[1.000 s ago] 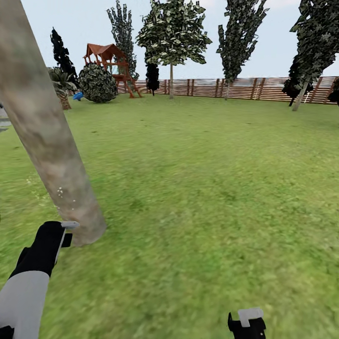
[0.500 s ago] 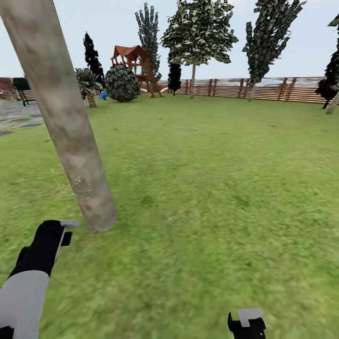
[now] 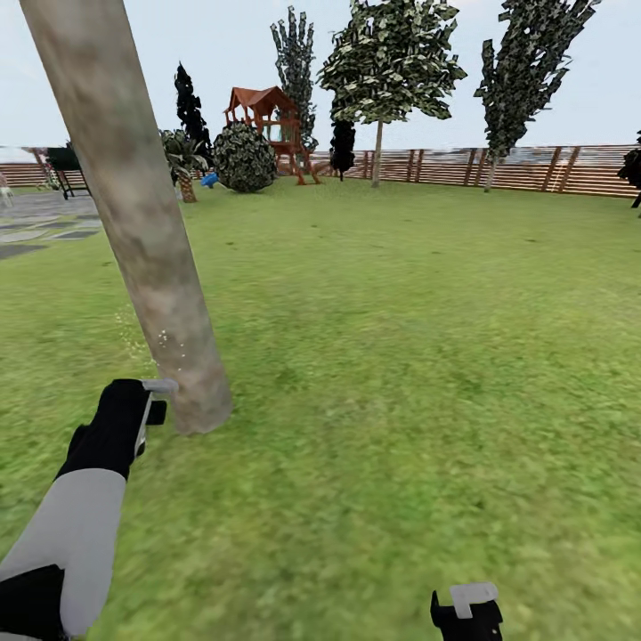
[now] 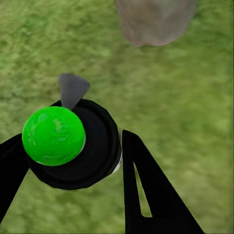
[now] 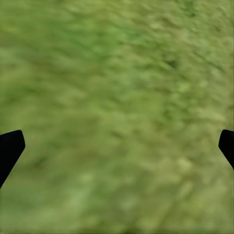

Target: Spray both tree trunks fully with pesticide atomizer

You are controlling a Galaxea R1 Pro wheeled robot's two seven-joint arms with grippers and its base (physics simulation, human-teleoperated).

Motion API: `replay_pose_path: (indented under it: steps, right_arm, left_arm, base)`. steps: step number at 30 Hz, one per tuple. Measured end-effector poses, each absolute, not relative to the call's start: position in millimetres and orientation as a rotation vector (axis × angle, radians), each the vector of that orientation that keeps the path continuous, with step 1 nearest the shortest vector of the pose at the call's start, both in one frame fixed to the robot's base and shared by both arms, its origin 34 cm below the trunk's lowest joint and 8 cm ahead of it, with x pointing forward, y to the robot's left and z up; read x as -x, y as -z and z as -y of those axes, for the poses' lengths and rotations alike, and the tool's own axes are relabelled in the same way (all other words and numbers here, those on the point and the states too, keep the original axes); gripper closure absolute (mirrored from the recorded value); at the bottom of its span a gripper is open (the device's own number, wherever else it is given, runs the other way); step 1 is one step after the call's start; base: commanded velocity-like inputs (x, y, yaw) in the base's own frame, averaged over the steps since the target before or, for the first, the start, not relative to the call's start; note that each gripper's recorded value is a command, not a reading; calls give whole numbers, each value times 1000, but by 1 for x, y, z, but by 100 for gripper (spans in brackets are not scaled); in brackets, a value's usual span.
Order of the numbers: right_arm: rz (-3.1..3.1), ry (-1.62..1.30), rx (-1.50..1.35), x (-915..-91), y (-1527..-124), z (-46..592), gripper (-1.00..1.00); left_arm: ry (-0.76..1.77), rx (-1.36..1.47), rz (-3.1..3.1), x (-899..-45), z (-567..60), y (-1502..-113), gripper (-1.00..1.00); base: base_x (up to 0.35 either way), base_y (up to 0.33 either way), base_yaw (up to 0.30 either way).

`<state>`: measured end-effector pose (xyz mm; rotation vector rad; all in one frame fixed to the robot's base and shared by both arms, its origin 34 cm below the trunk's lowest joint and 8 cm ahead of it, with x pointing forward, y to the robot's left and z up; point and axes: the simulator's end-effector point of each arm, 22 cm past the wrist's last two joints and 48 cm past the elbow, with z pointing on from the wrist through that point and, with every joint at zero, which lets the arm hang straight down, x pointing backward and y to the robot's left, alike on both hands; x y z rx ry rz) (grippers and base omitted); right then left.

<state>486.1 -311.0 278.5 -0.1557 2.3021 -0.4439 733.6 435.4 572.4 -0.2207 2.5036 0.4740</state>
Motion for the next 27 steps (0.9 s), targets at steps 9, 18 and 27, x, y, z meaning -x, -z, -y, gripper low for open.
replay_pose_path:
  steps: [9,18,27]
  right_arm:
    - [-2300,444,155,-486,-279,311,-100]
    - [-2300,445,155,-487,-279,311,-100]
    - [-2301,442,157,-486,-279,310,-100]
  left_arm:
    - [-509,253,-2459,-739,-462,-597,100]
    - [-520,251,-2462,-738,-464,-596,100]
    - [-521,256,-2469,-735,-466,-592,100]
  base:
    - [154,-6,0]
    - [258,-164,0]
    - [226,-200,78]
